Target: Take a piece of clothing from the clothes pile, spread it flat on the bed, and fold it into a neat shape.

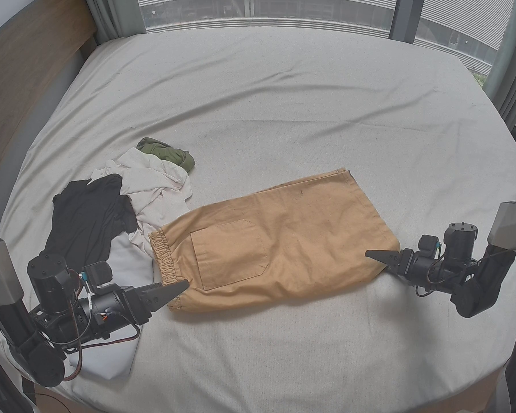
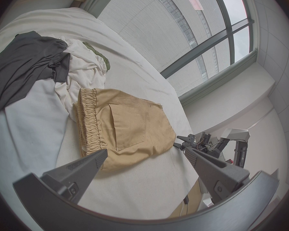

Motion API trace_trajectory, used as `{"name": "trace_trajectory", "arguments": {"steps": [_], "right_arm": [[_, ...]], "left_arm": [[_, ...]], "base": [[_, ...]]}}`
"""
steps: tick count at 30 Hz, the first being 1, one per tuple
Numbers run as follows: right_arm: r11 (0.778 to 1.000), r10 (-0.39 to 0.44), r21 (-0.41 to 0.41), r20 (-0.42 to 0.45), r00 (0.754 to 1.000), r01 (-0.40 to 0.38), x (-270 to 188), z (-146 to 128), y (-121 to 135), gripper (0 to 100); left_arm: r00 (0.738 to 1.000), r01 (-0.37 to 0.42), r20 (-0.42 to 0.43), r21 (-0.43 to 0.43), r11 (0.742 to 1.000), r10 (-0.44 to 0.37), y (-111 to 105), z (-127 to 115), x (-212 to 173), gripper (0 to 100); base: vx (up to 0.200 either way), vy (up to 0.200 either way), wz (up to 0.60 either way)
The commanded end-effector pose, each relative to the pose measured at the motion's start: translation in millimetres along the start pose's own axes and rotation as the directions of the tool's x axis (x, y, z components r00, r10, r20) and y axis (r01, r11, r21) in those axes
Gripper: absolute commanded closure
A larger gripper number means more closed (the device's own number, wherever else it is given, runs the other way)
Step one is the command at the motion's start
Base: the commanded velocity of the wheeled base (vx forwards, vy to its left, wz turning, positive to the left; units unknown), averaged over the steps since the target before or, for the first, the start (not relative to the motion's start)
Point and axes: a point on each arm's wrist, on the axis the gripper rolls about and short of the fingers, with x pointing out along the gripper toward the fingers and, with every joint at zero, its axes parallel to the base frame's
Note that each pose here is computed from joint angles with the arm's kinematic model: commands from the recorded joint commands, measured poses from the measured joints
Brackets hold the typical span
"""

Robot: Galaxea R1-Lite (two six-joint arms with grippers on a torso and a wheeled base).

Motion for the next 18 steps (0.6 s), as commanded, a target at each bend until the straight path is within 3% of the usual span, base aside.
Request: {"name": "trace_trajectory", "arguments": {"steps": [1,9,18], "right_arm": [[1.000,-0.006,0.023,-0.046,0.999,0.007,13,-15,-11,0],[0.996,0.088,0.001,0.019,0.996,-0.088,30,-26,-12,0],[0.993,0.118,0.015,-0.002,0.993,-0.118,43,-31,-7,0]], "left_arm": [[1.000,0.003,0.002,0.000,1.000,-0.003,0,1,0,0],[1.000,0.007,0.001,0.001,1.000,-0.007,-1,1,-1,0],[1.000,0.008,0.005,0.002,1.000,-0.008,-1,2,-1,0]], "base": [[0.000,0.000,0.00],[0.000,0.000,0.00],[0.000,0.000,0.00]]}}
